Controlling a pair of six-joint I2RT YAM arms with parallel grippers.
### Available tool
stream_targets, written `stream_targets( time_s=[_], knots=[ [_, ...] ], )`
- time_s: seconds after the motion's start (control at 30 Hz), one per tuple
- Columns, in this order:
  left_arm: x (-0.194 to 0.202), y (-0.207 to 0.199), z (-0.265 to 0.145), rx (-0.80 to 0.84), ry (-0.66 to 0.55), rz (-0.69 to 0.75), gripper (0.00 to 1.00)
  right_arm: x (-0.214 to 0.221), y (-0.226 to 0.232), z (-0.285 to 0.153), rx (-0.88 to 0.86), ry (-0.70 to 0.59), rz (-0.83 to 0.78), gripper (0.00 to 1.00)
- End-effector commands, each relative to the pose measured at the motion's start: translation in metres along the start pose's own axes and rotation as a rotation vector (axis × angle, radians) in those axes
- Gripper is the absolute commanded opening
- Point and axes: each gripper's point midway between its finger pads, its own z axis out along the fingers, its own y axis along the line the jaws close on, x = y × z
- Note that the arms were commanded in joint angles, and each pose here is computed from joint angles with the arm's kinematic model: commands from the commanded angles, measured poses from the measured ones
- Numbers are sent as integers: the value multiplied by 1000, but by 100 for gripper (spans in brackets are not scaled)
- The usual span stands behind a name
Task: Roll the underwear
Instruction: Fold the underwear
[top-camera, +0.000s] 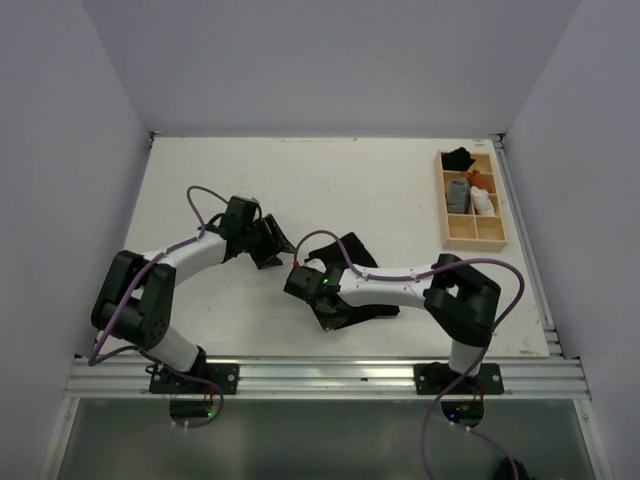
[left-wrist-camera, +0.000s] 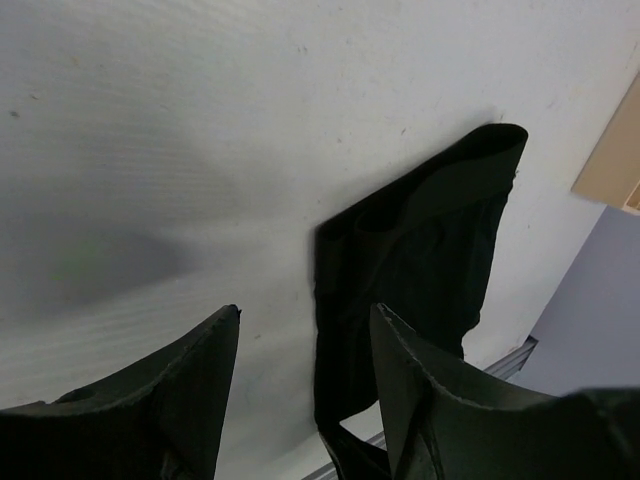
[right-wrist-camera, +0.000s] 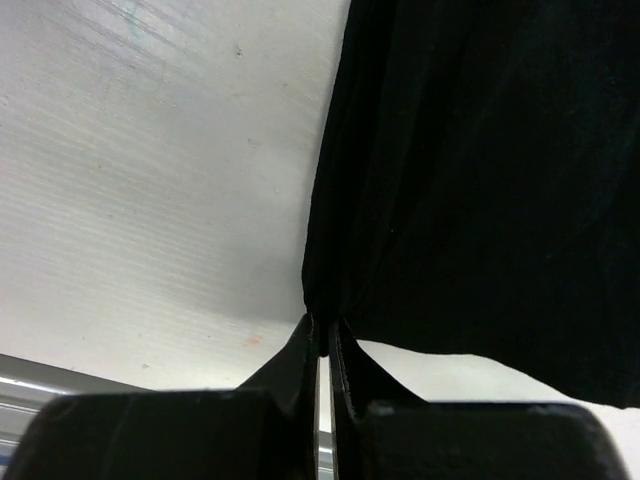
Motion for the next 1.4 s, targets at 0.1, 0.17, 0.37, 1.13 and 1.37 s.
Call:
stream_targets(
  time_s=[0.1,0.17,0.37,1.13,1.37],
  knots=[
    [19,-39,9,81,-22,-37,61,3,0,-6,-34,-41,47,0],
    [21,-38,14,76,-36,-49,61,5,0,-5,-39,-35,51,0],
    [29,-31,24,69,-27,-91,59,3,1,-10,-48,-49,54,0],
    [40,-16,58,37,-25,-83,22,-1,4,-13,-60,-49,53,0],
    [25,-17,43,-26,-67,0,0,-11,12,-18,-77,-60,37,0]
  ],
)
